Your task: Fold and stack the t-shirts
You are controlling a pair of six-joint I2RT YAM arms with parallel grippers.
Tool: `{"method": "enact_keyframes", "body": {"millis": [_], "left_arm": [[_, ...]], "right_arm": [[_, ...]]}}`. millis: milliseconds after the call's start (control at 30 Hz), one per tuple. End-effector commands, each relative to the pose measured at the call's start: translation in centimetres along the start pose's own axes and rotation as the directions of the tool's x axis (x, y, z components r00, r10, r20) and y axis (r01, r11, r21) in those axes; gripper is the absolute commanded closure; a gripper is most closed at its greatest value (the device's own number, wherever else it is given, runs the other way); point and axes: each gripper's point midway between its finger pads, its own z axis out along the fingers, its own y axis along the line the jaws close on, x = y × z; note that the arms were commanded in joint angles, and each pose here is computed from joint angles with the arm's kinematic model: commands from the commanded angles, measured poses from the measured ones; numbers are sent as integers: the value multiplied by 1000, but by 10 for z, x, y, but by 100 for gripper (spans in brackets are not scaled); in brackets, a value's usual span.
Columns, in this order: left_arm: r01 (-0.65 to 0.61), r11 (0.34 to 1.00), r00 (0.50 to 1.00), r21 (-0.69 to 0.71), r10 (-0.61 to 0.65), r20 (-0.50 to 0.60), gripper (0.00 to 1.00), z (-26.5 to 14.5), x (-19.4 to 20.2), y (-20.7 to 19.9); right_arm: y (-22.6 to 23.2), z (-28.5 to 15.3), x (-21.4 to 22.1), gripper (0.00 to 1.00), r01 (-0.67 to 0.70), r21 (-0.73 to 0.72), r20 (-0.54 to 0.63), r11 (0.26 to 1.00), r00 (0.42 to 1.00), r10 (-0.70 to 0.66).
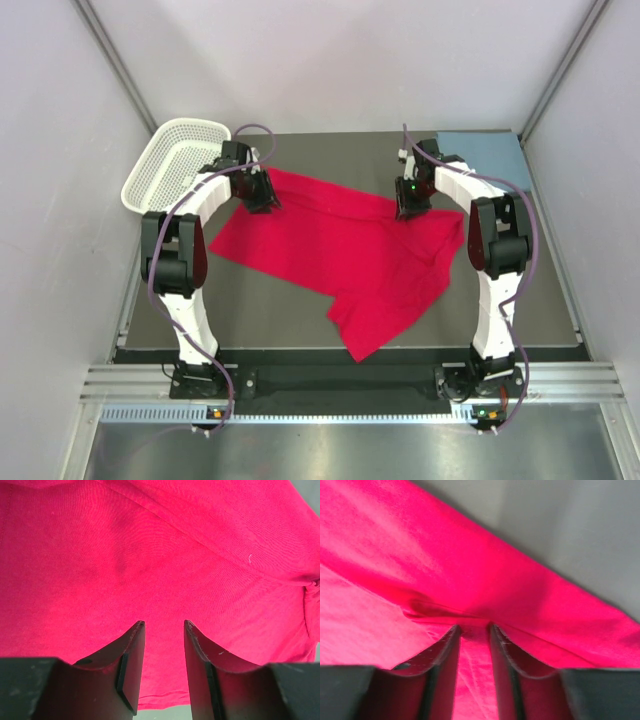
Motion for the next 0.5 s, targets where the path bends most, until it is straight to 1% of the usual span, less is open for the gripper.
{"method": "enact_keyframes", "body": {"millis": [0, 100, 133, 200, 300, 333, 467], "left_arm": [[-31, 999, 999, 37, 29, 44, 58, -16, -15, -14], [-31, 999, 999, 34, 29, 44, 58, -16, -15, -13], [-30, 999, 999, 34, 29, 46, 58, -17, -16, -12], [-30, 999, 999, 34, 29, 46, 58, -16, -16, -12], [-26, 999, 998, 25, 25, 50, 58, -17, -19, -9], [-23, 999, 998, 24, 22, 50, 58, -18, -19, -8], [-16, 1000, 998, 17, 15, 56, 58, -19, -23, -5]], "right_arm": [[18, -1, -12, 71, 30, -50, 33, 998, 999, -28], [24, 1, -11, 79, 27, -80, 27, 996, 999, -25], [25, 1, -11, 86, 26, -86, 28, 996, 999, -24], [29, -4, -14, 94, 26, -99, 38, 995, 999, -22], [35, -14, -17, 96, 23, -110, 56, 994, 998, -17], [38, -25, -19, 98, 20, -108, 67, 994, 998, -13], [49, -45, -12, 100, -10, -102, 47, 995, 999, 15]]}}
